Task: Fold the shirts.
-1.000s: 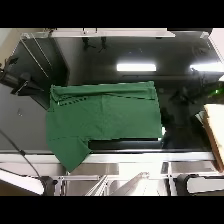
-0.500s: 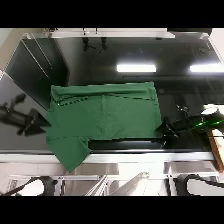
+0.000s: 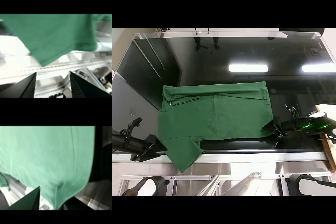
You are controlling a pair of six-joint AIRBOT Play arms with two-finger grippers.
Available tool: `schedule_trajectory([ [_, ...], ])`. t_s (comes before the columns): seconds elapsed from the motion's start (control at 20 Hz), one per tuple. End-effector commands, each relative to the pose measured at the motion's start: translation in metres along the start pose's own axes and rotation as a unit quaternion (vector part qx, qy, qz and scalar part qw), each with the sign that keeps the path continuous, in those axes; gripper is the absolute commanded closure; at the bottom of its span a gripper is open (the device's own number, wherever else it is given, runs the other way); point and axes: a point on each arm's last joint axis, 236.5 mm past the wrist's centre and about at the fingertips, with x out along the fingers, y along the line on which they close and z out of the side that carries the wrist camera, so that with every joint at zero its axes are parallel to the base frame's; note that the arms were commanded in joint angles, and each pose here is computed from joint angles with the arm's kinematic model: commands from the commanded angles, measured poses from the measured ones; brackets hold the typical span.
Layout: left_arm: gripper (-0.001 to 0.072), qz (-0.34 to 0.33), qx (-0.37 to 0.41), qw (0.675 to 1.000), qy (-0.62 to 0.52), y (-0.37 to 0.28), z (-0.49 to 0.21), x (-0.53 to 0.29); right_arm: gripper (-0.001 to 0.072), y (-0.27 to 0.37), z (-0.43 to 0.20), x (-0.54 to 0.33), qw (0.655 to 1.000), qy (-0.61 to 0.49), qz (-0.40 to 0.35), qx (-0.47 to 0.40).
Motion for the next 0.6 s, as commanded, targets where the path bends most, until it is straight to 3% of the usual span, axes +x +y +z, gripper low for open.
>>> schedule_trajectory([
  [0.0,0.0261,0.017,-0.037,0.999,-0.028,0.025,0.005,0.0,0.0391,-0.006,0.023,-0.003,0.999,-0.044,-0.017,-0.008],
  [0.15,0.0261,0.012,-0.055,0.998,-0.005,0.036,0.008,0.02,0.039,-0.005,0.029,-0.005,0.998,-0.052,-0.018,-0.01],
  [0.45,0.0262,-0.002,-0.004,1.0,-0.002,0.021,0.048,0.067,0.0389,-0.002,0.027,-0.005,0.999,-0.05,-0.01,-0.008],
  [0.5,0.0262,0.002,-0.002,1.0,0.014,0.023,0.046,0.075,0.0354,-0.001,0.026,-0.005,0.999,-0.047,-0.008,-0.008],
  [0.55,0.0262,0.003,-0.002,1.0,0.03,0.025,0.044,0.083,0.0176,0.0,0.025,-0.005,0.999,-0.044,-0.006,-0.008],
])
